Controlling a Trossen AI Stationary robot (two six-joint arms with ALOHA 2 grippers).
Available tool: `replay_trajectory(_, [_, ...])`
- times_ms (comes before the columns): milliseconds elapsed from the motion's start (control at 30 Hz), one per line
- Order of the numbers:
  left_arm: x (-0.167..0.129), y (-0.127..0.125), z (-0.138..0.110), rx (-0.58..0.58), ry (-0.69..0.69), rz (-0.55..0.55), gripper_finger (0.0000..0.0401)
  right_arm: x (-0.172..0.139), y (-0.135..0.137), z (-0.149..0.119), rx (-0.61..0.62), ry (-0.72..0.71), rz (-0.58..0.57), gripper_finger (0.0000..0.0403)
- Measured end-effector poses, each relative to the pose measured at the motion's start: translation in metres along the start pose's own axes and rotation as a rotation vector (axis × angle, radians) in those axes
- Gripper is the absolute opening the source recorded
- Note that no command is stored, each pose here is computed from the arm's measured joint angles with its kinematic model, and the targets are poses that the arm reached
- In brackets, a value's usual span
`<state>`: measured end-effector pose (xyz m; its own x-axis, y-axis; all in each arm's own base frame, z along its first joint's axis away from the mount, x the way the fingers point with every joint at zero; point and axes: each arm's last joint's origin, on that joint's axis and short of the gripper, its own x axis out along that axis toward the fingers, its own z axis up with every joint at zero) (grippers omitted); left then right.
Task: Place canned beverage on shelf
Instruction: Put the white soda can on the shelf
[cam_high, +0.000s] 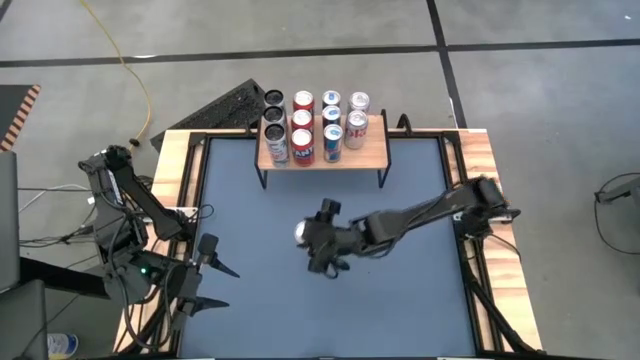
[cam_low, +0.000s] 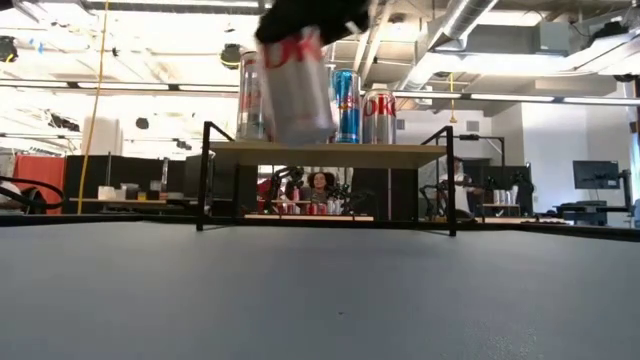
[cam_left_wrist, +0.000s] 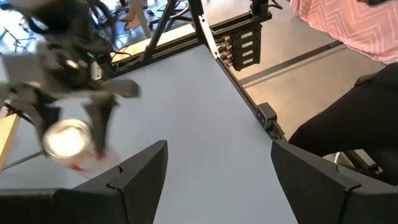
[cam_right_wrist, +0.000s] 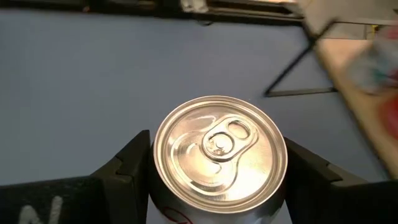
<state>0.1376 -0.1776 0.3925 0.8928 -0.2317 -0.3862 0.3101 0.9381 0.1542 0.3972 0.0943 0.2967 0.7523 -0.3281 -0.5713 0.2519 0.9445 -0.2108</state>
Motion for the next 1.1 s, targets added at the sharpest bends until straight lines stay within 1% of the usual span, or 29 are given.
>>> replay_trajectory(67, [0.000, 0.000, 0.000, -0.001, 0.000, 0.000, 0.0275, -0.015, -0.019, -0.006, 0.019, -0.022, -0.012, 0.0245])
replay_trajectory(133, [0.000, 0.000, 0.000, -0.001, -0.001, 0.001, 0.0275, -0.033, -0.038, -0.016, 0.046, -0.038, -0.023, 0.0245])
replay_trajectory(200, [0.000, 0.000, 0.000, 0.005, -0.001, 0.004, 0.0275, -0.051, -0.059, -0.029, 0.088, -0.056, -0.059, 0.0245])
replay_trajectory(333, [0.000, 0.001, 0.002, 0.026, -0.021, 0.054, 0.0275, -0.076, -0.100, -0.048, 0.154, -0.092, -0.120, 0.0245])
replay_trajectory(400, [0.000, 0.002, 0.002, 0.041, -0.027, 0.073, 0.0275, -0.084, -0.122, -0.050, 0.178, -0.128, -0.149, 0.0245])
replay_trajectory(500, [0.000, 0.002, 0.002, 0.058, -0.028, 0.092, 0.0275, -0.095, -0.154, -0.046, 0.213, -0.201, -0.151, 0.0245])
replay_trajectory(600, [0.000, 0.003, 0.002, 0.062, -0.028, 0.102, 0.0275, -0.094, -0.181, -0.046, 0.219, -0.213, -0.125, 0.0245])
replay_trajectory(733, [0.000, 0.003, 0.002, 0.072, -0.026, 0.103, 0.0275, -0.081, -0.205, -0.053, 0.215, -0.157, -0.084, 0.0245])
replay_trajectory(867, [0.000, 0.003, 0.002, 0.088, -0.024, 0.104, 0.0275, -0.076, -0.222, -0.056, 0.206, -0.157, -0.099, 0.0245])
replay_trajectory(967, [0.000, 0.003, 0.002, 0.099, -0.024, 0.104, 0.0275, -0.071, -0.231, -0.054, 0.212, -0.200, -0.057, 0.0245])
replay_trajectory(1033, [0.000, 0.003, 0.002, 0.099, -0.024, 0.104, 0.0275, -0.069, -0.238, -0.059, 0.220, -0.171, -0.037, 0.0245])
replay_trajectory(1100, [0.000, 0.003, 0.002, 0.099, -0.024, 0.104, 0.0275, -0.065, -0.242, -0.059, 0.226, -0.180, -0.005, 0.0245])
